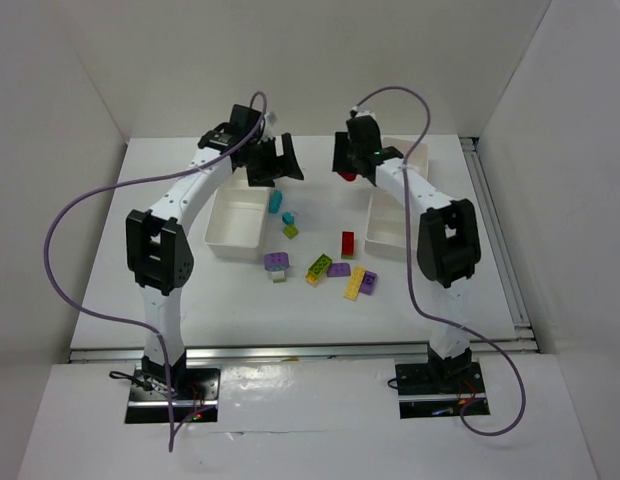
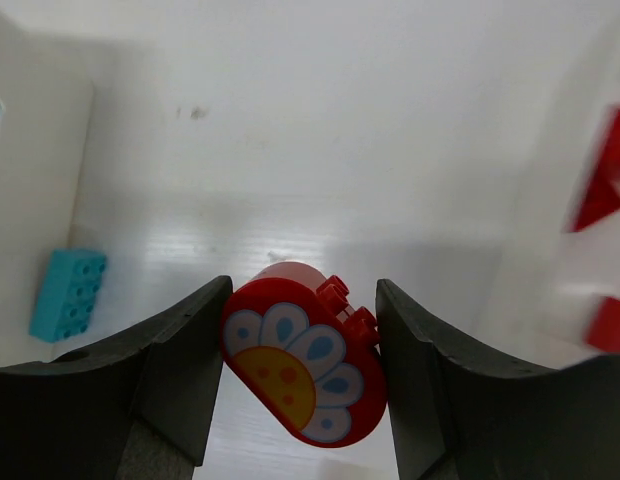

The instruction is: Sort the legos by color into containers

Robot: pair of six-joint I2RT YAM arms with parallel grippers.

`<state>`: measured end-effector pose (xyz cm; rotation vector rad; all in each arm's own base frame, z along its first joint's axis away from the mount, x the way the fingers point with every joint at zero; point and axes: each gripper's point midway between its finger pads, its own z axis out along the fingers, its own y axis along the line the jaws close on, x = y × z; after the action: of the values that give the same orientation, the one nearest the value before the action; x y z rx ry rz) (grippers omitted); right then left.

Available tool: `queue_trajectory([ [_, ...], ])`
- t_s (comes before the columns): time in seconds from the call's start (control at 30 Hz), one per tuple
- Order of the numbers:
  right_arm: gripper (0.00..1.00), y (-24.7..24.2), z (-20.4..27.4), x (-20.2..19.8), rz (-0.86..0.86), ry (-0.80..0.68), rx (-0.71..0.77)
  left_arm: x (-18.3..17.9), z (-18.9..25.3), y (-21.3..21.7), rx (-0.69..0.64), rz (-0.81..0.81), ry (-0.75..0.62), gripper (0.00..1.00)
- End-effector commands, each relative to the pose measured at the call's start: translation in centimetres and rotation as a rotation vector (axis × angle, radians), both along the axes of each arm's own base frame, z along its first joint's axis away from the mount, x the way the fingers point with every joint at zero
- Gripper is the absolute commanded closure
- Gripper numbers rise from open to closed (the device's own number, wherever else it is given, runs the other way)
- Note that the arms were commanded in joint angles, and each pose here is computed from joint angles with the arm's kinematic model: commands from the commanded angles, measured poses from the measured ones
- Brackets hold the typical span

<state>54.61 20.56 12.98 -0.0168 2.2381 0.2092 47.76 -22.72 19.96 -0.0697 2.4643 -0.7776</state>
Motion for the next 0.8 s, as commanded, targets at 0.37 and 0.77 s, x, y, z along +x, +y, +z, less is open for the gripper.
queue_trajectory([
  [0.37, 0.59, -14.5, 2.8, 2.9, -0.432, -0.067, -0.068, -1.4, 0.3, -1.6, 0.233, -0.046, -0.068, 0.0],
  [0.77, 0.14, -16.7, 3.7, 4.3, -0.516, -0.076, -0.064, -0.9, -1.1, -1.8, 0.322, -0.044, -0.071, 0.1],
])
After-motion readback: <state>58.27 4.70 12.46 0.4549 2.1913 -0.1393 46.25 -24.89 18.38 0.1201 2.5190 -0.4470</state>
